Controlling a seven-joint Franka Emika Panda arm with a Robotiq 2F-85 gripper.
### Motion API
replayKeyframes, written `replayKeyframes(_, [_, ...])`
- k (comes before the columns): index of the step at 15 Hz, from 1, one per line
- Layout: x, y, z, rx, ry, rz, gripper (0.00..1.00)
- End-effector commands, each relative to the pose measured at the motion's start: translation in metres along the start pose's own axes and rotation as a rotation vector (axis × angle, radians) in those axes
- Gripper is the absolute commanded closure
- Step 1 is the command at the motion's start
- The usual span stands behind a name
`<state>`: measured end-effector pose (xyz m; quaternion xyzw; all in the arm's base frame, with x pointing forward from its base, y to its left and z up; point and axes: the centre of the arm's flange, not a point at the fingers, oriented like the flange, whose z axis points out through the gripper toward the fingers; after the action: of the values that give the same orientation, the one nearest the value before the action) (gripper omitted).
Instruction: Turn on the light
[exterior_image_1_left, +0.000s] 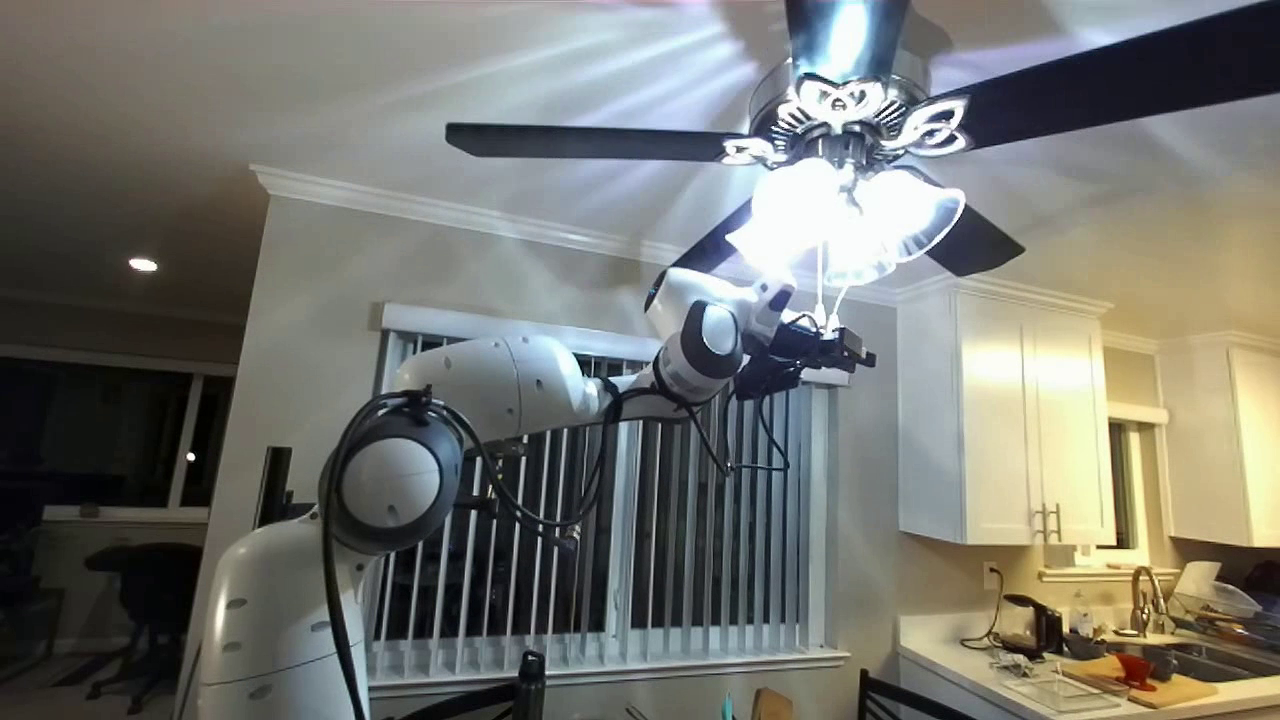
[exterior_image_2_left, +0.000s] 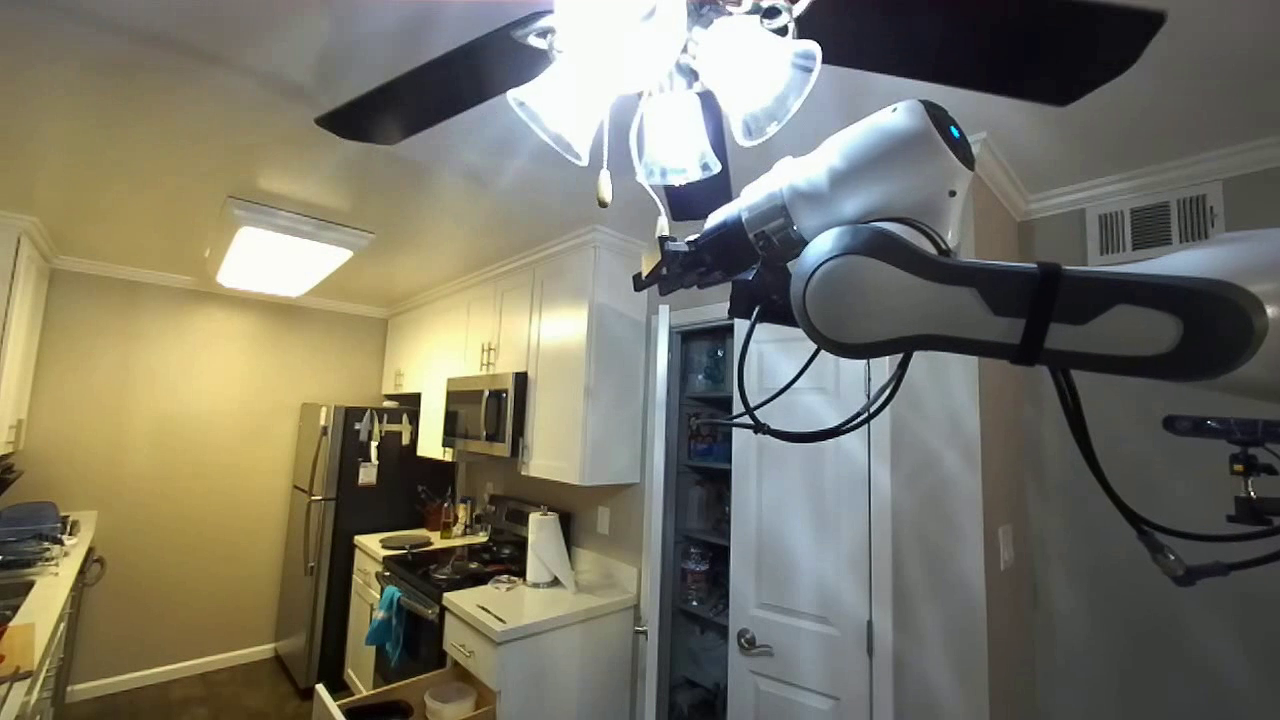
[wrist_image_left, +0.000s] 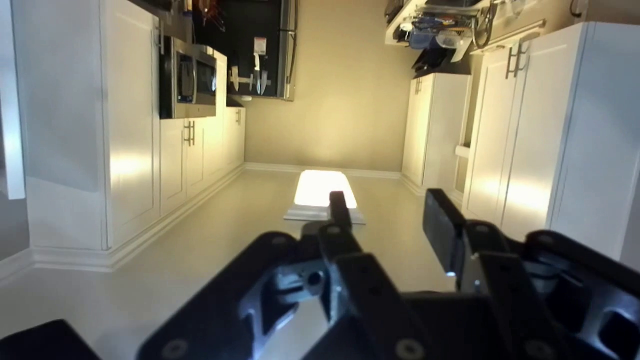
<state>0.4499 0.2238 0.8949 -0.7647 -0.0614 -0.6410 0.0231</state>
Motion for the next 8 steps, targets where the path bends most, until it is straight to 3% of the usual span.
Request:
replayKeyframes(1, [-0.016,0.002,0.005,0.004,-0.107,-0.009,0.26])
replayKeyframes(4, [-0.044,0.015,0.023,-0.037,-0.258,-0.019,0.05])
replayKeyframes(8, [-0.073,0.032,0.045,-0.065,-0.378,-0.009,0.0])
